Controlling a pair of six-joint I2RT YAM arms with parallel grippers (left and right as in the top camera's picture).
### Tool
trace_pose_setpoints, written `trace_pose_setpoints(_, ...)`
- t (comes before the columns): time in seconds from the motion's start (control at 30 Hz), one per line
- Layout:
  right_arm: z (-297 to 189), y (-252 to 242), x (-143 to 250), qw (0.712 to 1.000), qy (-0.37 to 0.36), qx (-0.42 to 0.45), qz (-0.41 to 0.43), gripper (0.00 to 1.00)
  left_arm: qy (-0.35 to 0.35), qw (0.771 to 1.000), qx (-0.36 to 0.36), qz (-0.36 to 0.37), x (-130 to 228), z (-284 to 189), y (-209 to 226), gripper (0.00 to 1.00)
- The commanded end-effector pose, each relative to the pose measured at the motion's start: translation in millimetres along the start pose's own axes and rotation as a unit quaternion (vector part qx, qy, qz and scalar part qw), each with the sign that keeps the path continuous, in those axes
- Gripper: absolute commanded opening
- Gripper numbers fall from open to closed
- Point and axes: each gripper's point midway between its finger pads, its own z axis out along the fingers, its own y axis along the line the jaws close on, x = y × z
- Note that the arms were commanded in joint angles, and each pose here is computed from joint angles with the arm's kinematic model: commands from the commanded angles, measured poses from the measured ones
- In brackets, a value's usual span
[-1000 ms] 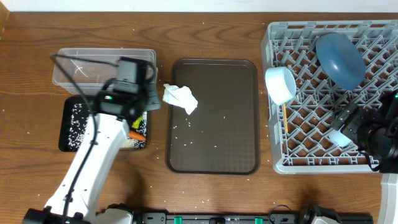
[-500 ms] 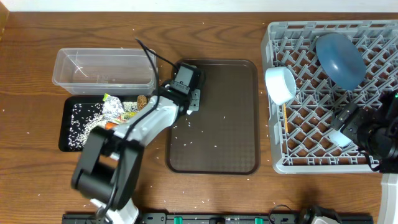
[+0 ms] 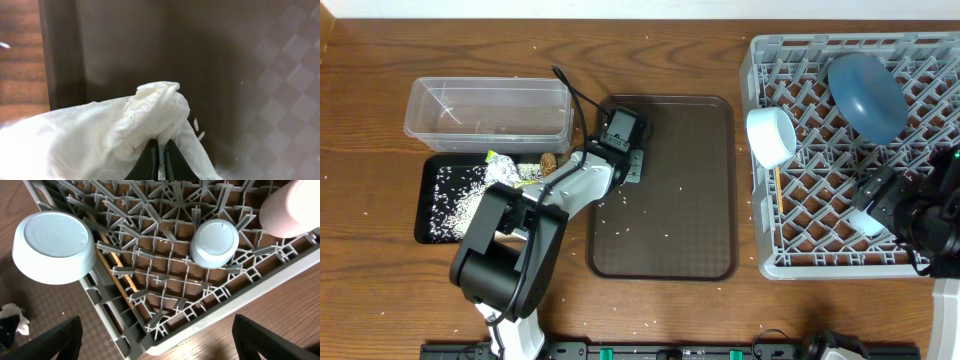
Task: Sort waste into correct bins and load items into the dishwasher rack
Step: 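Grasp the white tissue on the brown tray with left gripper, carry left, then lift the white tissue from the black tray into the clear bin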
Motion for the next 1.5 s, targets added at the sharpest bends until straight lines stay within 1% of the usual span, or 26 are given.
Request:
trace_pose_setpoints(0.0, -4, 1, -3, 1.0, -0.007, -0.002, -0.002, 0.89, 0.001, 0.999, 0.034, 0.002, -5, -29, -8, 0.06)
trace_pose_setpoints(0.13, -4, 1, -3, 1.0, -0.007, -0.002, -0.002, 0.89, -0.041, 0.998, 0.04, -0.006, -23, -88, 1, 0.06)
trace_pose_setpoints(0.2, -4, 1, -3, 1.0, -0.007, -0.002, -0.003, 0.89, -0.053, 0.998, 0.04, -0.012, -25, -112, 8, 0.06)
trace_pose_setpoints(0.27, -4, 1, -3, 1.0, -0.007, -0.002, -0.007, 0.89, -0.056, 0.998, 0.037, -0.02, -21, -134, 20, 0.06)
trace_pose_setpoints(0.37, -4, 1, -3, 1.0, -0.007, -0.002, -0.007, 0.89, -0.039, 0.998, 0.012, -0.051, -6, -155, 49, 0.06)
trace_pose_setpoints(0.4, -4, 1, -3, 1.0, -0.007, -0.002, -0.007, 0.89, -0.027, 0.996, -0.021, -0.079, 2, -160, 71, 0.07)
trace_pose_setpoints(0.5, -4, 1, -3, 1.0, -0.007, -0.002, -0.007, 0.89, -0.002, 0.987, -0.093, -0.134, 20, -163, 116, 0.06)
trace_pose_setpoints(0.7, -4, 1, -3, 1.0, -0.007, -0.002, -0.007, 0.89, 0.043, 0.967, -0.134, -0.213, 42, -147, 167, 0.07)
trace_pose_setpoints(0.73, -4, 1, -3, 1.0, -0.007, -0.002, -0.007, 0.89, 0.048, 0.963, -0.138, -0.225, 45, -145, 173, 0.11)
trace_pose_setpoints(0.83, -4, 1, -3, 1.0, -0.007, -0.002, -0.007, 0.89, 0.057, 0.959, -0.124, -0.249, 49, -142, 181, 0.56)
trace_pose_setpoints(0.87, -4, 1, -3, 1.0, -0.007, -0.002, -0.007, 0.89, 0.057, 0.958, -0.119, -0.254, 49, -142, 182, 0.59)
trace_pose_setpoints(0.97, -4, 1, -4, 1.0, -0.009, -0.003, -0.007, 0.89, 0.052, 0.961, -0.101, -0.25, 45, -148, 182, 0.63)
trace_pose_setpoints(1.07, -4, 1, -4, 1.0, -0.01, -0.003, -0.007, 0.89, 0.033, 0.962, -0.098, -0.252, 38, -166, 181, 0.63)
trace_pose_setpoints(1.2, -4, 1, -4, 1.0, -0.01, -0.003, -0.007, 0.89, -0.012, 0.965, -0.08, -0.248, 29, -196, 176, 0.65)
trace_pose_setpoints(1.27, -4, 1, -4, 1.0, -0.01, -0.003, -0.007, 0.89, -0.04, 0.965, -0.078, -0.248, 25, -212, 176, 0.68)
trace_pose_setpoints(1.37, -4, 1, -4, 1.0, -0.01, -0.003, -0.007, 0.89, -0.069, 0.965, -0.076, -0.242, 25, -232, 175, 0.69)
trace_pose_setpoints(1.47, -4, 1, -4, 1.0, -0.01, -0.003, -0.007, 0.89, -0.07, 0.966, -0.076, -0.238, 29, -237, 175, 0.7)
